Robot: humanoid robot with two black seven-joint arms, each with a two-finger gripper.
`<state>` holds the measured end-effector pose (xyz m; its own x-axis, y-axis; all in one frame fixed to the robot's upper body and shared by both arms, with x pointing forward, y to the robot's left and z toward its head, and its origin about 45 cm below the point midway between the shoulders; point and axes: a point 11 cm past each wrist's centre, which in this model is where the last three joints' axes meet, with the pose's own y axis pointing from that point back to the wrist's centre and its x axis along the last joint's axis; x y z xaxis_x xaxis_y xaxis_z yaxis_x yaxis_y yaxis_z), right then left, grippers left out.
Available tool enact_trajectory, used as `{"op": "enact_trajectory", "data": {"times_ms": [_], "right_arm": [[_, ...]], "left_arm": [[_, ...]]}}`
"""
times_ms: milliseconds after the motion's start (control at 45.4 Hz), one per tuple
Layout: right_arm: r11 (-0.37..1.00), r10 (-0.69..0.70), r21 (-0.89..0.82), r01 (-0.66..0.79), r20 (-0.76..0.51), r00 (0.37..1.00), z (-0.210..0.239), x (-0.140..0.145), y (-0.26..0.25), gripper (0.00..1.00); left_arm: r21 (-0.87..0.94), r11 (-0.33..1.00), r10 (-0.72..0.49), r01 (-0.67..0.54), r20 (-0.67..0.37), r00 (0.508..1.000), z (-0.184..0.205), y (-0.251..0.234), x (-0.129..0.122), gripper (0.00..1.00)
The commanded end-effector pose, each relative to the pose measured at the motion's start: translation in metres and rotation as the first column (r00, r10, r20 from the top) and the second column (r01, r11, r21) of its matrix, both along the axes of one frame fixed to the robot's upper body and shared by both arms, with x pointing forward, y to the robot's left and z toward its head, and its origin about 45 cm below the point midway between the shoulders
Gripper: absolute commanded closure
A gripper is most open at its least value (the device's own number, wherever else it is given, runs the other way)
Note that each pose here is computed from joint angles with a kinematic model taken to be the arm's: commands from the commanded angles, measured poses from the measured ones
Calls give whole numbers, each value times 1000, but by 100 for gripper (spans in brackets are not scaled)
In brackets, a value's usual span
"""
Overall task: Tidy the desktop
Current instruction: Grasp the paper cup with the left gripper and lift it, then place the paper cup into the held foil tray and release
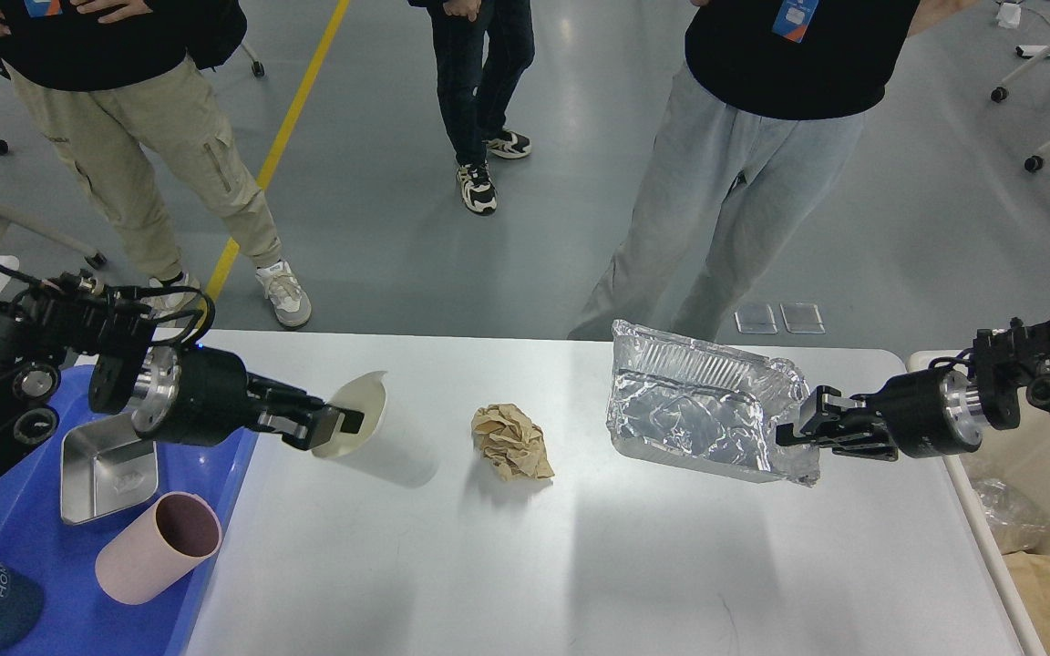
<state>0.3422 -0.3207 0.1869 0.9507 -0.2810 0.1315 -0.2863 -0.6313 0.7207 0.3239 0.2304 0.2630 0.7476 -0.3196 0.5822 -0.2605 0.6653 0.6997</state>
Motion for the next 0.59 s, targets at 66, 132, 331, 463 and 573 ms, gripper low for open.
{"op": "enact_trajectory", "data": {"times_ms": [66,132,331,463,573], "right_arm": [[1000,1,2,-1,1,1000,1,0,0,100],[1000,2,3,-2,4,1000,2,1,1,100],[1000,9,11,-9,9,1000,5,2,4,100],[1000,11,14,-11,12,1000,7,3,5,100],[1000,17,21,-17,10,1000,7,2,7,100]], "left_arm": [[-84,992,-88,98,108,990,48,-51,23,100],[-111,986,-109,124,131,985,59,-71,32,100],[-153,980,-111,131,133,985,68,-121,63,100],[-158,978,-125,137,83,989,53,-163,75,100],[-193,972,-122,133,66,990,46,-193,80,100]]}}
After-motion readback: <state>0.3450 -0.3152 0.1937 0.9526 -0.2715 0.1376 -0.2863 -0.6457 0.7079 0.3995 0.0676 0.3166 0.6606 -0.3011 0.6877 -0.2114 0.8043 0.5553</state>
